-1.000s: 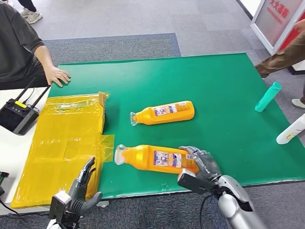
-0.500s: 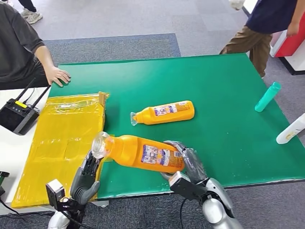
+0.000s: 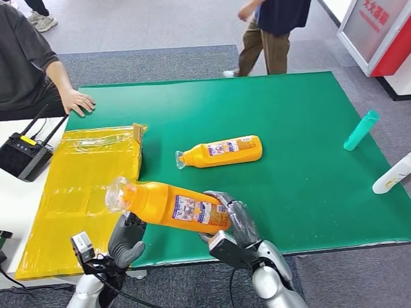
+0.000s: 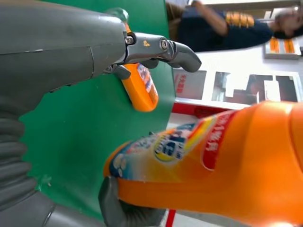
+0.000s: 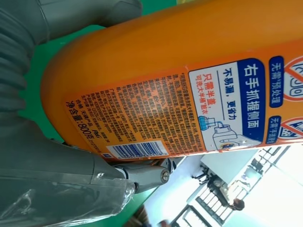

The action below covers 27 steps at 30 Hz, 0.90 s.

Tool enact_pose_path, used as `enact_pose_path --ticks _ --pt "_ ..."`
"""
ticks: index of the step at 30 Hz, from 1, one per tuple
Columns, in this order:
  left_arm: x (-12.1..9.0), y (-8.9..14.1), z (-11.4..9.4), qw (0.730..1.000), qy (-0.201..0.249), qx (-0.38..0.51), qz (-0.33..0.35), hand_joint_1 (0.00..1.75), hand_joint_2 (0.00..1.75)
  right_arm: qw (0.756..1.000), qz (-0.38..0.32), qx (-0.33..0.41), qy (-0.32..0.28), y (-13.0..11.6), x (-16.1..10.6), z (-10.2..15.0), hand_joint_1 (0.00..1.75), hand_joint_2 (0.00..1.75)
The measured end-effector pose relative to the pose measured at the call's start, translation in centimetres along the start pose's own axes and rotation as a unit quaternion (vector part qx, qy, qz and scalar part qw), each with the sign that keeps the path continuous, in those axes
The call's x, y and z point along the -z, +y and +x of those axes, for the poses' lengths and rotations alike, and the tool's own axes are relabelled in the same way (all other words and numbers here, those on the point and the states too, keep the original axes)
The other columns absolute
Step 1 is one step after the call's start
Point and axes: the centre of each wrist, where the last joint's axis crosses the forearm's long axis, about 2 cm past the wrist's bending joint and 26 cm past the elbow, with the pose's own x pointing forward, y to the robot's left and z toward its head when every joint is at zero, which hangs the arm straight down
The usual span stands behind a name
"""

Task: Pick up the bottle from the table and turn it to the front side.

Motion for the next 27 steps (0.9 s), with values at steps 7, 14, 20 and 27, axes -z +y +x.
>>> enact_pose_path --ticks 7,14,20,27 --pt "1.3 0.0 0.9 1.000 -0.031 0.000 -0.007 0.00 1.75 1.000 0.012 -0.005 0.005 1.4 -0.1 0.0 1.75 1.75" --pt "1.9 -0.2 1.3 0.999 -0.040 0.001 -0.013 0.00 1.75 0.999 0.030 -0.013 0.008 2.3 -0.2 -0.4 1.75 1.75" --pt "2.4 -0.7 1.6 0.999 -0.046 0.015 -0.022 0.31 1.75 0.999 0.043 -0.011 0.011 3.0 -0.5 -0.6 1.75 1.75" --pt "3.2 -1.4 2.1 0.997 -0.048 0.050 -0.033 1.75 1.75 0.999 0.052 -0.008 0.010 3.4 -0.6 -0.5 1.64 1.75"
